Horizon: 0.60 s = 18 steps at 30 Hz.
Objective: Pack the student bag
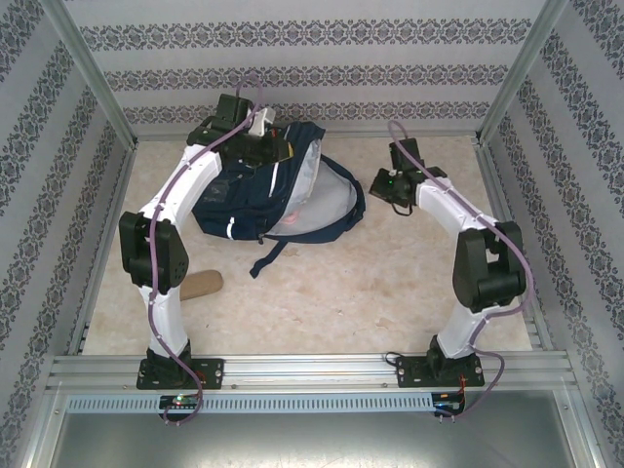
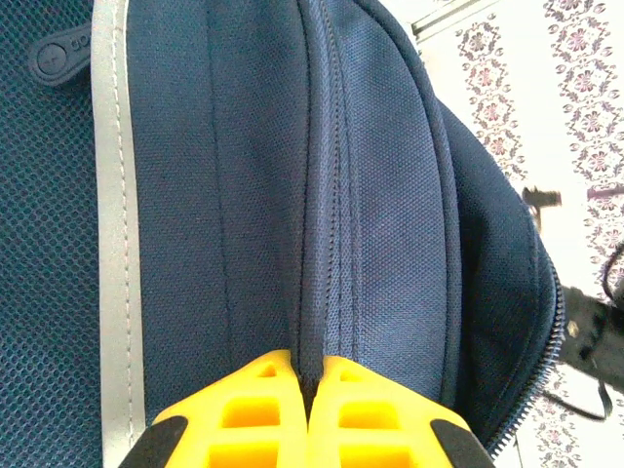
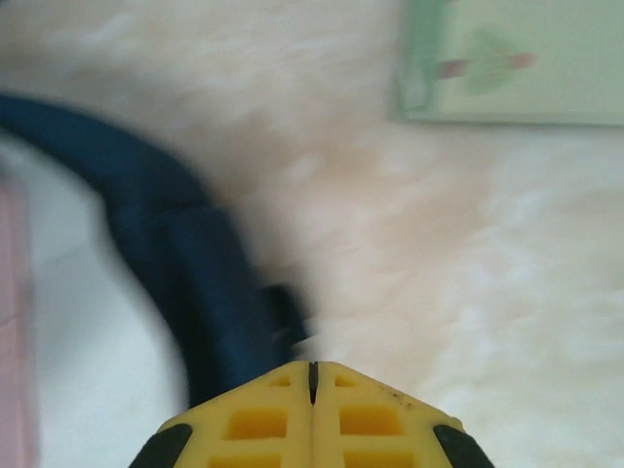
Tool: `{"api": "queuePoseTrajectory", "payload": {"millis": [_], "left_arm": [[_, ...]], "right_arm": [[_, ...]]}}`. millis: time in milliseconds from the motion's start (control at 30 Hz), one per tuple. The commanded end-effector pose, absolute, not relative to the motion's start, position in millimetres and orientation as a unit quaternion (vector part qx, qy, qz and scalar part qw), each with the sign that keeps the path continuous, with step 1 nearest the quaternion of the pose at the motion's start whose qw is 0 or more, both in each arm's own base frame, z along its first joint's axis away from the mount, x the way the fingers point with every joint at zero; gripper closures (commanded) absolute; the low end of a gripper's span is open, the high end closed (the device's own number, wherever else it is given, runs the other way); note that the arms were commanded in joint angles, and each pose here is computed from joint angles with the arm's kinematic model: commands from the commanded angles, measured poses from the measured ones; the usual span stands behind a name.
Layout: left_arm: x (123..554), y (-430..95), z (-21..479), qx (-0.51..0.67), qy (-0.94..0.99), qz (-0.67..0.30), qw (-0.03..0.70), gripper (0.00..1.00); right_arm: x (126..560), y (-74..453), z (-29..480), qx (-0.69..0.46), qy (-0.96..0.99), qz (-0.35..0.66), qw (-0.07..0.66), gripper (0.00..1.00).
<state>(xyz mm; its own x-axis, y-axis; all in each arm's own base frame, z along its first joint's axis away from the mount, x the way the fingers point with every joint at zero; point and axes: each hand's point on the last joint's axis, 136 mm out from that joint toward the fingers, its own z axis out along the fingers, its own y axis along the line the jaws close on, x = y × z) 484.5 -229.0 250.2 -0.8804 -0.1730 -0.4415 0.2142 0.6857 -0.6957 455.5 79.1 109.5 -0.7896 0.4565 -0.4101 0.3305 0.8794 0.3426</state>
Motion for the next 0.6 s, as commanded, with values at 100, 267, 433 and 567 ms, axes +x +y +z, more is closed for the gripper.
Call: {"api": "queuePoseTrajectory", "payload": {"millis": [100,267,433,567], "left_arm": [[468,-243,264,0.046,0.881,-0.391,0.262,1.00],[461,-251,259,0.051,0.885,-0.387,0.253,1.00],[456,-252,260,0.054,0.888,-0.382,0.252,1.00],[451,-251,262,0.057,0.890,-0.377,0.252,1.00]], "right_arm": [[477,16,82,0.254,0.944,0.026,0.208,1.00],[504,-11,67,0.277,0.942,0.004,0.188,1.00],[523,-27,46,0.289,0.944,0.007,0.157,1.00],[524,-30,22,0.295,0.949,0.024,0.112,1.00]]}}
